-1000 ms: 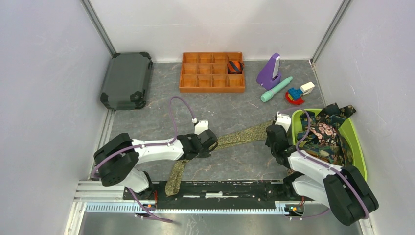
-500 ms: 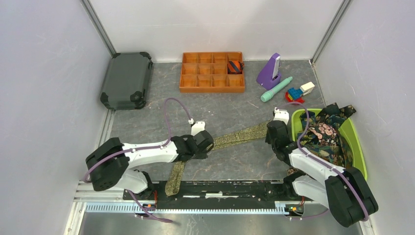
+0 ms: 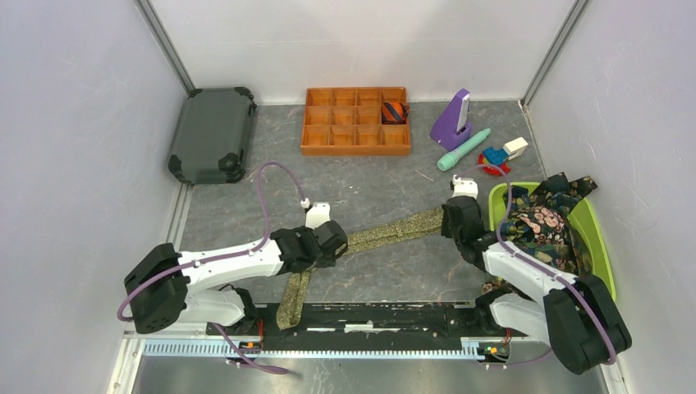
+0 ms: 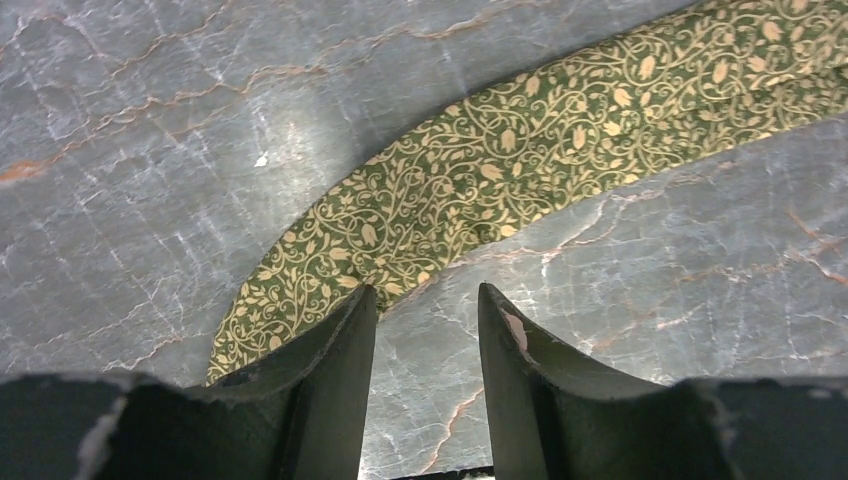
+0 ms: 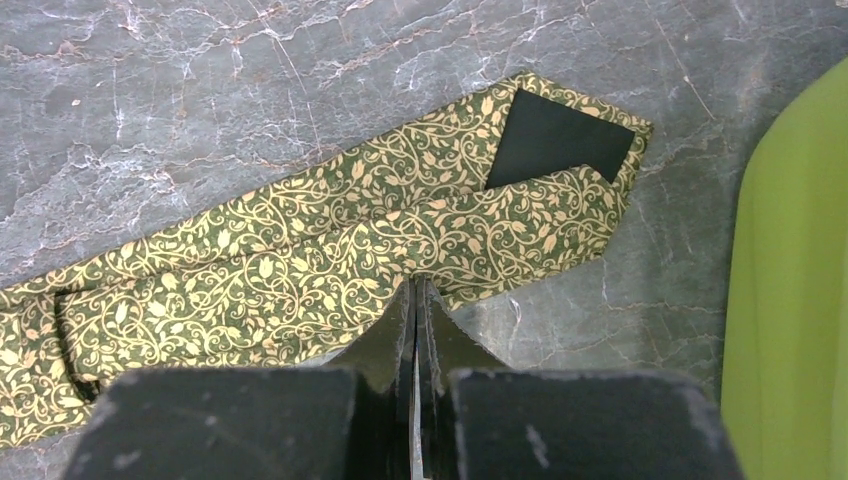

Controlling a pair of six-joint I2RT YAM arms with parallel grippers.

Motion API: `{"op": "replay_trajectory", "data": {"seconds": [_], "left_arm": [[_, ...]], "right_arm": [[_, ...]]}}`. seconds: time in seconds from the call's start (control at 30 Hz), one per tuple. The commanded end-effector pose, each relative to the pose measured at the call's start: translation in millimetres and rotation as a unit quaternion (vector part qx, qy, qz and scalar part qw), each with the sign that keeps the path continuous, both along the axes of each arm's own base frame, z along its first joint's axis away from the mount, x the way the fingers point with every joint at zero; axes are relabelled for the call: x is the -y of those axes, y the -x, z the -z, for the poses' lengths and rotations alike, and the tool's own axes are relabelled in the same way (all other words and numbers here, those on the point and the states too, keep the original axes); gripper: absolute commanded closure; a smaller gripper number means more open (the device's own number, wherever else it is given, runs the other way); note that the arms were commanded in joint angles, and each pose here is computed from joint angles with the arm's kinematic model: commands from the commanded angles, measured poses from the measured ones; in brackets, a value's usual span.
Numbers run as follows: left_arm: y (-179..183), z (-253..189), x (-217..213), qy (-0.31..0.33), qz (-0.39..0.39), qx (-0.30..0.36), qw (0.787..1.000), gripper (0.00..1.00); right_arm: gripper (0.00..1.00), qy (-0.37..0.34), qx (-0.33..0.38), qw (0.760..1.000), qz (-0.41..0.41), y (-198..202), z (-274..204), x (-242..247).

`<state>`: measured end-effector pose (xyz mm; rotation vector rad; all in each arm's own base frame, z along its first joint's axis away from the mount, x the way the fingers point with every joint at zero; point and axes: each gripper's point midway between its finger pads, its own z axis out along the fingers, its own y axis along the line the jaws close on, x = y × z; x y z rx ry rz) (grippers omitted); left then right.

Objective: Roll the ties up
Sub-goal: Flatten out the tie at the center of the board.

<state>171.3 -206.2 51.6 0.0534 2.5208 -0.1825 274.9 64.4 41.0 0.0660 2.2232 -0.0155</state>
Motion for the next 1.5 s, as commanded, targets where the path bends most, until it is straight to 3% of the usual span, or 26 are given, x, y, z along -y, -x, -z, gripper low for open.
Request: {"op": "replay_trajectory", "data": {"seconds": [0.0,0.53,0.57,0.67,0.83,1.0,1.17,1.47], "left_arm": [[-1,1,-17,-0.015,-0.043,0.011,0.999,0.51],[22,-4,-23,0.036,-0.031,-0.014,0.999,0.55],[22,-5,-23,0.038,-0.03,-0.014,0.999,0.55],[25,-8,-20,0.048,-0.025,-0.019,0.998,0.55],[36,-7,-12,0.058,-0.012,-0.042,0.997,0.57],[45,4,3,0.055,0.0,-0.06,0.997,0.6],[46,29,16,0.037,-0.001,-0.086,0.996,0.62],[39,56,-8,-0.059,-0.03,-0.087,0.994,0.64]], "right_arm": [[1.0,0.006,0.025,1.0,-0.007,-24,-19,-8],[1.0,0.021,0.003,1.0,0.004,-20,-3,-2],[0.98,0.02,0.003,1.0,0.004,-20,-3,-2],[0.75,0.021,-0.007,1.0,0.008,-18,-7,-1],[0.62,-0.028,0.027,0.999,-0.019,-22,-45,-19],[0.62,-0.099,0.043,0.99,-0.087,-18,-64,-64],[0.68,-0.132,0.013,0.983,-0.123,-13,-41,-96],[0.74,-0.079,-0.052,0.992,-0.081,-15,20,-76]]}}
